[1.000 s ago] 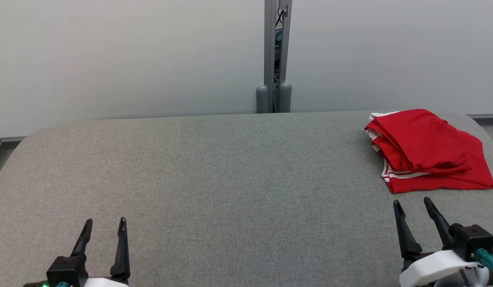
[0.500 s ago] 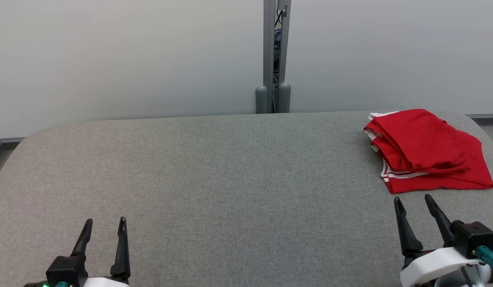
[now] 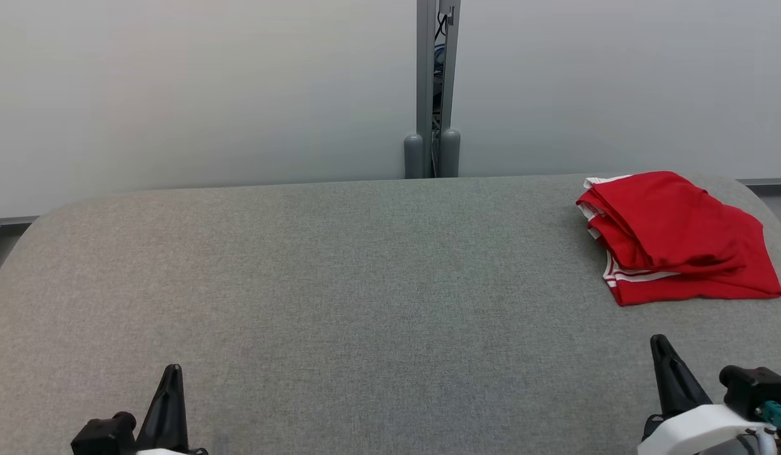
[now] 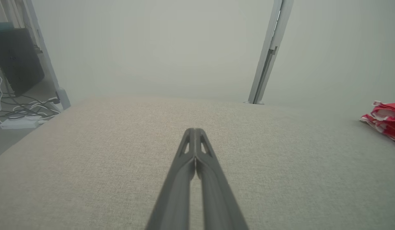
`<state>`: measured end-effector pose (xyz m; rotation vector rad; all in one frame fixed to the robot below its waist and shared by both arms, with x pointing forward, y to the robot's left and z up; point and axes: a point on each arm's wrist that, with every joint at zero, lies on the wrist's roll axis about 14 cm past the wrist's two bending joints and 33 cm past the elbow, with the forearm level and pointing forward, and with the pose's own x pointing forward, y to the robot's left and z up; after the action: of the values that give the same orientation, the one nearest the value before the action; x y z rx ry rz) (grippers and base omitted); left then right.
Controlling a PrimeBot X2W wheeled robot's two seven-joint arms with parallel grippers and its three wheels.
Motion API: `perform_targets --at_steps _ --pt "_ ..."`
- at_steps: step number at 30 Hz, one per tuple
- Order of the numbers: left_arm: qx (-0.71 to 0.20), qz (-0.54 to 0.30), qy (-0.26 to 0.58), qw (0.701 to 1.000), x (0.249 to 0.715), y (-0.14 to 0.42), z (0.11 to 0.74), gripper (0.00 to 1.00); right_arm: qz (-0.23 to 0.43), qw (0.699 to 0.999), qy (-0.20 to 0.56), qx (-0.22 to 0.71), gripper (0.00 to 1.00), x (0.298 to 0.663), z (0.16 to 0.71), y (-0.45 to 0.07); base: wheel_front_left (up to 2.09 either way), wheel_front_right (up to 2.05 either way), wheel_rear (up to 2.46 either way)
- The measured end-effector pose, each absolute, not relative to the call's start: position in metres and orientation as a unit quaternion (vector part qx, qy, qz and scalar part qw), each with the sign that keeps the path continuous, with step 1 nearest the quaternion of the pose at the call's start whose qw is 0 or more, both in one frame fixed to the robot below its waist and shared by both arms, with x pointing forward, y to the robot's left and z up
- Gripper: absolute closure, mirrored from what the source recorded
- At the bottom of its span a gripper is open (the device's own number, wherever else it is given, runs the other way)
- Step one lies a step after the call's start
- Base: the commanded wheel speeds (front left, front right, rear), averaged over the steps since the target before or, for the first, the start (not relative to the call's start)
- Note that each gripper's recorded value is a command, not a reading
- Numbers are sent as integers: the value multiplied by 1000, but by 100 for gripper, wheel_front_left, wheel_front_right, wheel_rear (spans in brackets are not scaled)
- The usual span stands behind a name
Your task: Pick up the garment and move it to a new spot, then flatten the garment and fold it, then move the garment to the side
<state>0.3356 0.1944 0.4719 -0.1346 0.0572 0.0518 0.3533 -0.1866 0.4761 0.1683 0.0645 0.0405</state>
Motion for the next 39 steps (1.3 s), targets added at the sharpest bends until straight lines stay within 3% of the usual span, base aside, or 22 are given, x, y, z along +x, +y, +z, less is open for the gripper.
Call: perform_targets --at_steps 39 --pt "-385 27 14 923 365 176 485 100 -51 918 59 390 100 378 479 -225 0 0 0"
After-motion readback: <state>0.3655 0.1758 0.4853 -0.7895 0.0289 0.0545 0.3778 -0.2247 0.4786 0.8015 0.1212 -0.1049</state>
